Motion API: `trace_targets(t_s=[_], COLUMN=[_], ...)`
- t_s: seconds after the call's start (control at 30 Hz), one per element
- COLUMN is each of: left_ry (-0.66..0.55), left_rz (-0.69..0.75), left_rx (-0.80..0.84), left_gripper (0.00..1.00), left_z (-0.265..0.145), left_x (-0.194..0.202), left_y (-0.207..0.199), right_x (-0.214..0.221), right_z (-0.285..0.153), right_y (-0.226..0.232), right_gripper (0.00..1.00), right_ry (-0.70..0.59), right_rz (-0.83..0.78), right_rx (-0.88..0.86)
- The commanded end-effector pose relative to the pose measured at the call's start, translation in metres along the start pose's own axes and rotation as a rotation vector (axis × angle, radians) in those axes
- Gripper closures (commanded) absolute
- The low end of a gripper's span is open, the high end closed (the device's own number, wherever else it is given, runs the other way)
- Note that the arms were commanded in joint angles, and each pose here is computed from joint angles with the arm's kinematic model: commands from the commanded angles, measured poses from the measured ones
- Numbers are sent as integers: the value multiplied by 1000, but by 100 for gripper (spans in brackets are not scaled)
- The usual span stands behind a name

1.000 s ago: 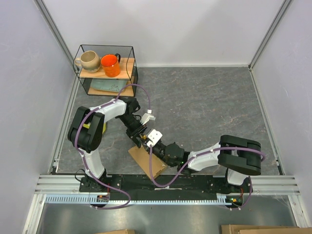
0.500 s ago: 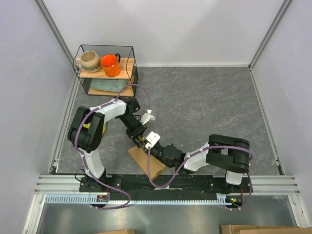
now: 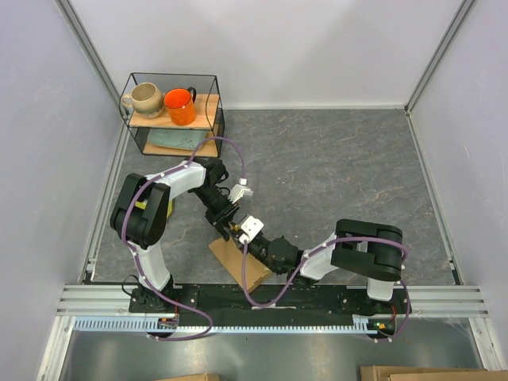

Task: Unpack the express box
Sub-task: Cut the express box at the center of the board.

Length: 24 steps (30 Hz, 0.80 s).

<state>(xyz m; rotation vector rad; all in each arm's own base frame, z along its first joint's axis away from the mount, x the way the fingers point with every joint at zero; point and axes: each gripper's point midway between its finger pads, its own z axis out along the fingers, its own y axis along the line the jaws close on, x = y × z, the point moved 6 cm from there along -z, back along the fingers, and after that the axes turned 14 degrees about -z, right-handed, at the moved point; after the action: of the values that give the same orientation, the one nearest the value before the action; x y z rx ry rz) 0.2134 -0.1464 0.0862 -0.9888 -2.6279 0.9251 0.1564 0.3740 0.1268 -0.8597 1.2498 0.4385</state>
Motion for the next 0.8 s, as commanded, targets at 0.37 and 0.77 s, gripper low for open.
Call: trace_targets(t_s=[0.37, 0.77], left_ry=[24, 28], left_rz=[60, 55], left_rx=[-139, -150], left_gripper=[77, 77], left_z=[14, 14], left_x=[-4, -2], left_y=[28, 29], right_x=[-1, 11], right_z=[-15, -37], right_y=[-15, -3], right_gripper=[100, 100], right_ry=[16, 131], right_rz=[-36, -67], right_rx=[39, -12])
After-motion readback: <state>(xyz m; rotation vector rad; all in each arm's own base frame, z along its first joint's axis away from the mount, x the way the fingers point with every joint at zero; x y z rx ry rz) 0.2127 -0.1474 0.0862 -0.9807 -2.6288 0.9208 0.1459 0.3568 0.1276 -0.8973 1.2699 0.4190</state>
